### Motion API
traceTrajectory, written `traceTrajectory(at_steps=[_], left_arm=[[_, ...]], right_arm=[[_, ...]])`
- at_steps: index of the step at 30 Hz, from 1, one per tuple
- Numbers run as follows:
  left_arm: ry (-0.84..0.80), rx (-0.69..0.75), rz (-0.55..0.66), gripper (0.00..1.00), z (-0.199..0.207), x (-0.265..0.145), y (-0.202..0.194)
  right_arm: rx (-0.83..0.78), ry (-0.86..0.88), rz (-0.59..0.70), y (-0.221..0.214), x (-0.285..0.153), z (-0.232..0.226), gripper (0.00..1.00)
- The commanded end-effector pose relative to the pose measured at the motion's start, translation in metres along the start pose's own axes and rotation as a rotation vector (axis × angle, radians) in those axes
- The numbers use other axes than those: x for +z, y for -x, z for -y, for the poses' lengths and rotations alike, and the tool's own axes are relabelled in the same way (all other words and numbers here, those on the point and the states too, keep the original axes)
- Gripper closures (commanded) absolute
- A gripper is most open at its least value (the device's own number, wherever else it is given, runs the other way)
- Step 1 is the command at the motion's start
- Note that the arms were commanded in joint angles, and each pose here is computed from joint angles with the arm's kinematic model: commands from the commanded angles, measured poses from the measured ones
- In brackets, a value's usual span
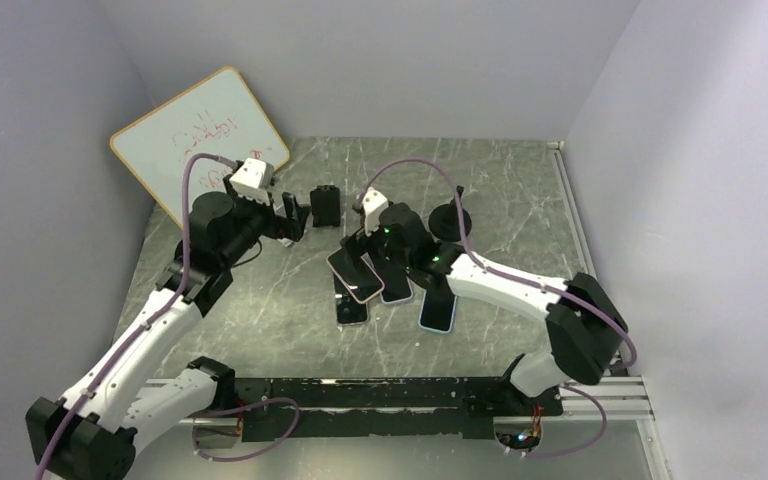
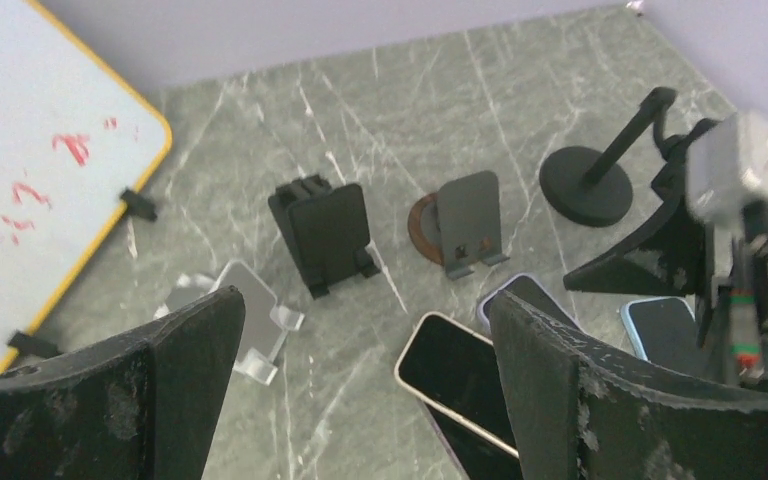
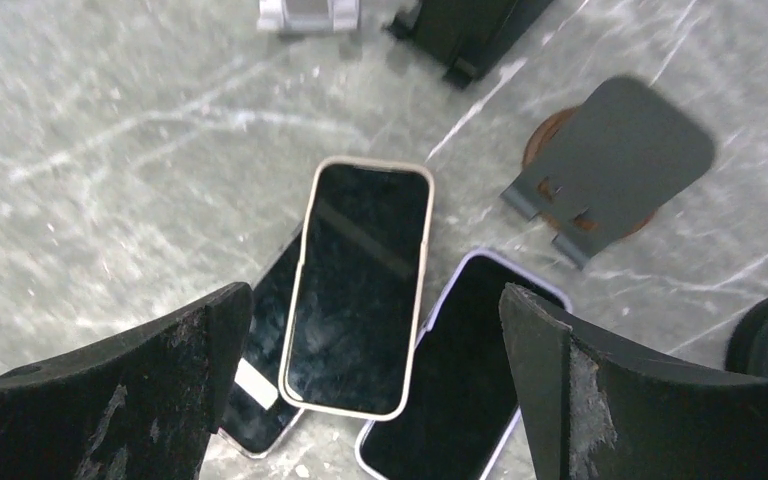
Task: Place the phone on the phone stand
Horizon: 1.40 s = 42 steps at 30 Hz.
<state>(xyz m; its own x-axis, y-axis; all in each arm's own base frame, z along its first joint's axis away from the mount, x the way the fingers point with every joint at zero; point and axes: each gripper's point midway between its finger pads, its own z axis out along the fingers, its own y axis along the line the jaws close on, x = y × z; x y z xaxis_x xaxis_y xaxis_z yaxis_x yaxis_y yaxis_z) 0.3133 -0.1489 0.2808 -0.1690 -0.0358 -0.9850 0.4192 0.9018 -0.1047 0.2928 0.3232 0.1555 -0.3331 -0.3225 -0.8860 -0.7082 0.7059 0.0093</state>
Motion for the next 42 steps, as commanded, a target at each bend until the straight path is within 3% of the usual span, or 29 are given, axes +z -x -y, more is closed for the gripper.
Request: traceTrajectory(at_steps=[1,3,7,22,30,33,38,42], left_arm=[[0.031,-0.111,-0.124,0.03,-0.009,0.007,-0.024],[0.008,-0.156,-0.184,0.08,-0.006,0.012,-0.041],[-0.002,-0.199,-0.197,0.07,-0.003,0.012,-0.052],[-0.001,-0.181,-0.221,0.08,-0.005,0.006,-0.060],[-0.004,-0.218,-0.256,0.10,-0.002,0.005,-0.074],[-0.011,-0.264,-0.282,0.12,0.001,0.004,-0.088],[-0.017,-0.376,-0.331,0.16,0.008,0.003,-0.123],[-0.053,-0.467,-0.352,0.18,0.017,0.003,-0.154]], right_arm=[[-0.049,0.051,-0.228,-0.058,0.013,-0.012,0.02],[-0.050,0.061,-0.294,-0.079,0.021,-0.016,0.02],[-0.031,0.064,-0.316,-0.094,0.032,-0.021,0.02],[-0.007,0.082,-0.367,-0.119,0.051,-0.027,0.02],[0.004,0.061,-0.396,-0.133,0.053,-0.024,0.10],[0.006,0.059,-0.413,-0.140,0.053,-0.024,0.20],[0.002,0.028,-0.424,-0.145,0.054,-0.018,0.54],[0.016,0.031,-0.405,-0.140,0.054,-0.020,0.58]])
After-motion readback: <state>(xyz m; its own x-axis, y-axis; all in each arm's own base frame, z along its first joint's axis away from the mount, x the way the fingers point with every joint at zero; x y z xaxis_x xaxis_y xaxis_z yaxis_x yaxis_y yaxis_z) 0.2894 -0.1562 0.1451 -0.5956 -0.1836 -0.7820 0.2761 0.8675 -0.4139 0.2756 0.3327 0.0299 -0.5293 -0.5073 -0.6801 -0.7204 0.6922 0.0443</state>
